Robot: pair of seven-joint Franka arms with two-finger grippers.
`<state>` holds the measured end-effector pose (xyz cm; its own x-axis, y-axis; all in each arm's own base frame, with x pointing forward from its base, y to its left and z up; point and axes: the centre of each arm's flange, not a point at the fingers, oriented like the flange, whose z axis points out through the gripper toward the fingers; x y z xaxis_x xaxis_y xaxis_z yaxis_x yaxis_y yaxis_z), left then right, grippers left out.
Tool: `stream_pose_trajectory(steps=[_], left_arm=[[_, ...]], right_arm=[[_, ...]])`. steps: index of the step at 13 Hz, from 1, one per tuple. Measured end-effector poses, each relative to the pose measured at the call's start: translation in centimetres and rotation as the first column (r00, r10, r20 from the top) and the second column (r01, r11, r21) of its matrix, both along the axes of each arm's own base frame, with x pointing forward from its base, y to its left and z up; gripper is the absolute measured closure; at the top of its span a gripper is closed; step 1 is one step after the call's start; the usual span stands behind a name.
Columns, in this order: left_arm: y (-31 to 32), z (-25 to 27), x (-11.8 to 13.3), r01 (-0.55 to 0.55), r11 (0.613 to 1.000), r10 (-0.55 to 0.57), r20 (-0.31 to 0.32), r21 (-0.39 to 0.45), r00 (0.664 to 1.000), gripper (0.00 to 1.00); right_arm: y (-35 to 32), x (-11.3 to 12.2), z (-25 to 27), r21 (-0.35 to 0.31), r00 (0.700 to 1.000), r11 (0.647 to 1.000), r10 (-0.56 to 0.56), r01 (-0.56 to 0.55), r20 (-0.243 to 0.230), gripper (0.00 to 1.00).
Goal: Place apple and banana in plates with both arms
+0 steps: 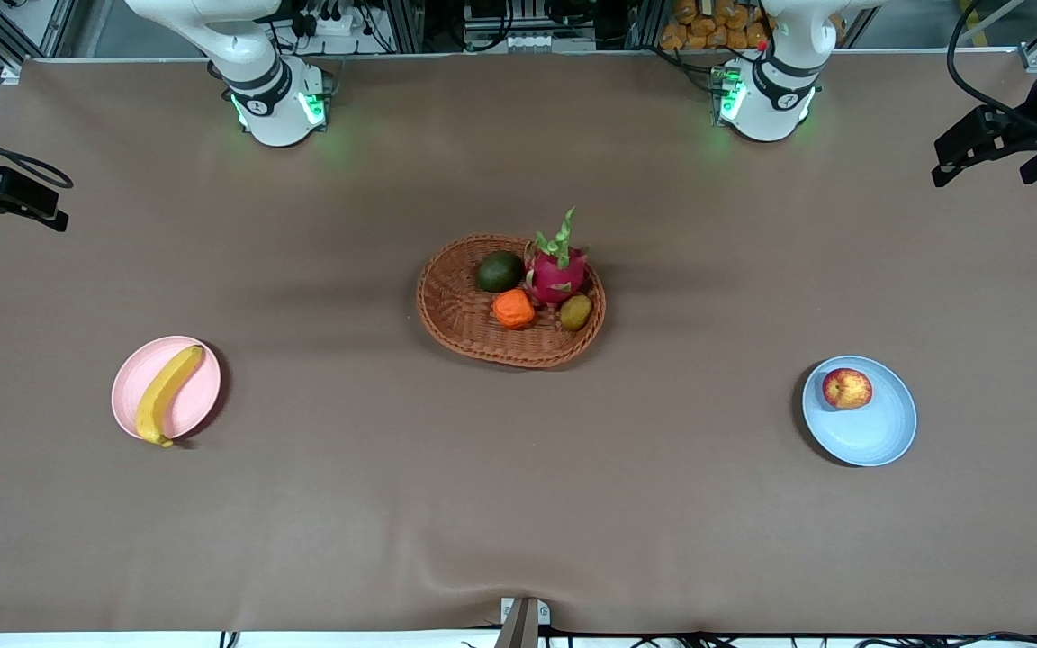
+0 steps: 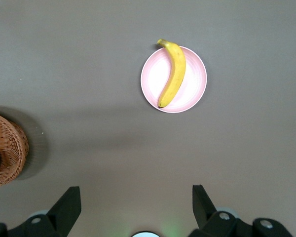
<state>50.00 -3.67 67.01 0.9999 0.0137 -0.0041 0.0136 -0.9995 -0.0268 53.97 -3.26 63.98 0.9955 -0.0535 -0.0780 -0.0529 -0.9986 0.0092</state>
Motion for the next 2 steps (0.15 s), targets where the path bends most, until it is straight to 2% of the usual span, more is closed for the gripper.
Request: stream_pose_trajectory(steps=[2], left_arm=[[0.02,-0.01,-0.07,0.0,1.0,0.0,-0.005,0.0,1.0,0.0]], right_arm=[[-0.13,-0.01,0.0,0.0,1.0,1.0,-0.004,0.004,0.0,0.0]])
